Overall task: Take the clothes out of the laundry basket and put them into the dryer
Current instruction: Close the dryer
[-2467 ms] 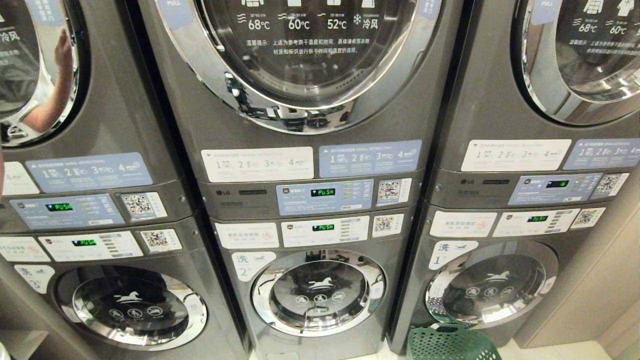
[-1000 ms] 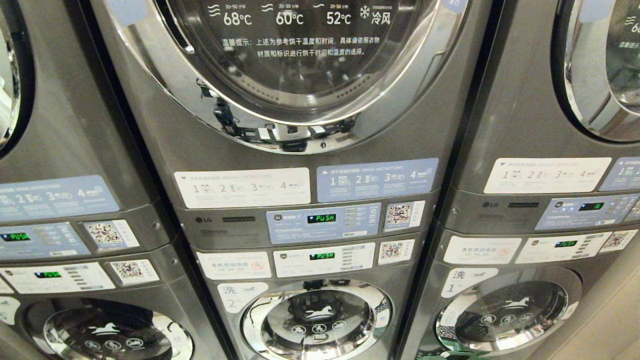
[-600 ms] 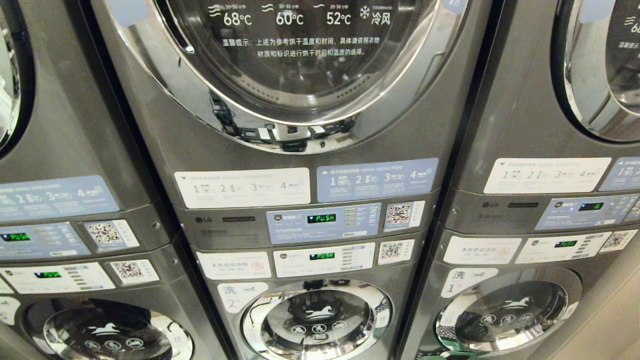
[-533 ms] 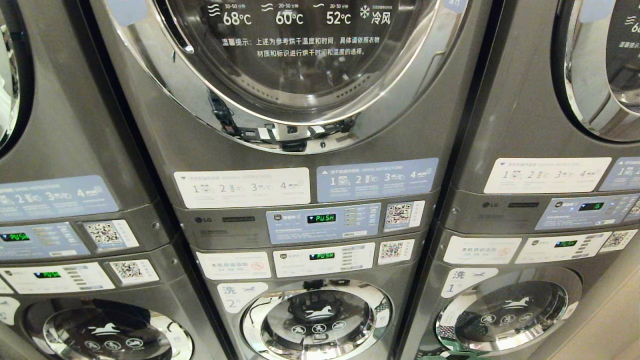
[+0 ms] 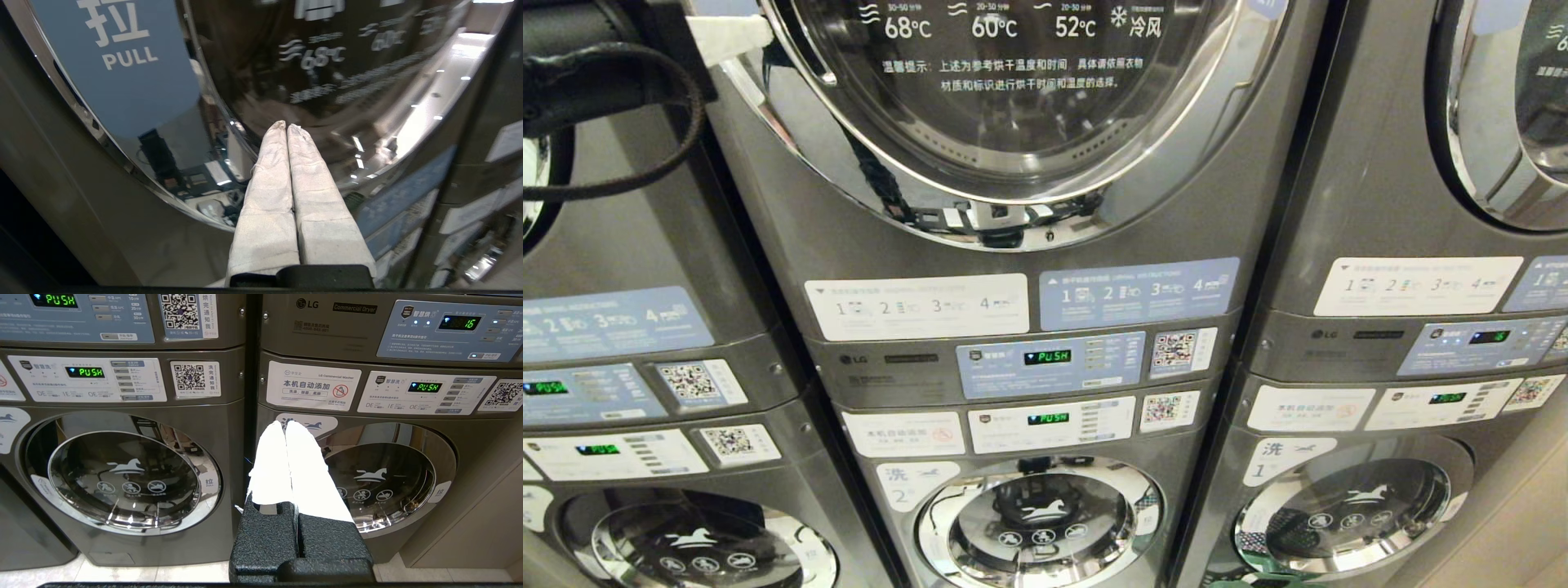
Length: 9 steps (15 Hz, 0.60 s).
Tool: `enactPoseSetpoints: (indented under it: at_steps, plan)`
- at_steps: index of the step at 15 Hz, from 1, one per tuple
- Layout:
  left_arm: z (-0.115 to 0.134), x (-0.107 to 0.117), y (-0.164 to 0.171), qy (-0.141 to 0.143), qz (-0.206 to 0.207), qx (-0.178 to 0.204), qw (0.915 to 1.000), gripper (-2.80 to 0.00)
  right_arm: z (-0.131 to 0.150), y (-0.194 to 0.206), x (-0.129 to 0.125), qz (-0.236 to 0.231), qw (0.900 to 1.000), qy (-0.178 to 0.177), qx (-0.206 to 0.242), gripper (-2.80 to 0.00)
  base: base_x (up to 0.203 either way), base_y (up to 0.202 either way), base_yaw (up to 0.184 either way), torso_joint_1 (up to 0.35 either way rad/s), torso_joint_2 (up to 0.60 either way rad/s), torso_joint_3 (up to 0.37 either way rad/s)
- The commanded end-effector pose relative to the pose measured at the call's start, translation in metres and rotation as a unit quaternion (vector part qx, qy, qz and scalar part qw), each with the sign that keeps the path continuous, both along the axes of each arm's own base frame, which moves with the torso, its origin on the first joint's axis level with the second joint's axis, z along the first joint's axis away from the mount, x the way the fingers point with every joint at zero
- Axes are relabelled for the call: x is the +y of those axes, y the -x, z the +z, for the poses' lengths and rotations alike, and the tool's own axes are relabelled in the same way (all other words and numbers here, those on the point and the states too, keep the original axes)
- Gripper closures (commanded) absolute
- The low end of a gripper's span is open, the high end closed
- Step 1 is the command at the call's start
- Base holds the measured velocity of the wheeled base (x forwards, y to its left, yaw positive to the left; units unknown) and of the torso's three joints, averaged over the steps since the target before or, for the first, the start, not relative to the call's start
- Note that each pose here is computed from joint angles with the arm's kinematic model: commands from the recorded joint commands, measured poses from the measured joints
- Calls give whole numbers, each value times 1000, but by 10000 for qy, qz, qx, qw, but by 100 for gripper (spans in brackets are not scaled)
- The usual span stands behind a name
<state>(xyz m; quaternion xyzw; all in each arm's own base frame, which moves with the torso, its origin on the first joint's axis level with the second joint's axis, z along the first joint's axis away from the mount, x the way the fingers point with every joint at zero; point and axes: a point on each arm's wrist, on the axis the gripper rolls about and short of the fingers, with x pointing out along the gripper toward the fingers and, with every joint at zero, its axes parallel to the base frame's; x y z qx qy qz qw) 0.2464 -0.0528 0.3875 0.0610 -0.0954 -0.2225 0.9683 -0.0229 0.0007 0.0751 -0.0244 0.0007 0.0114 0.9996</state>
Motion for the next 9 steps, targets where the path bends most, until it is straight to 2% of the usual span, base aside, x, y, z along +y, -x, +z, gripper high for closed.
enactPoseSetpoints:
  at_steps: [1, 3, 9]
  plan:
    - [-6, -6, -31, -44, 99, 108, 9999, 0, 0, 0, 0, 9, 10000, 8, 6, 0, 0, 0, 0, 0, 0, 0]
    - [-1, -5, -41, -151, 540, -67, 9984, 0, 0, 0, 0, 9, 10000, -1, 6, 0, 0, 0, 0, 0, 0, 0]
    - [3, 3, -29, -123, 604, -114, 9980, 0, 0, 0, 0, 1, 10000, -15, 5, 0, 0, 0, 0, 0, 0, 0]
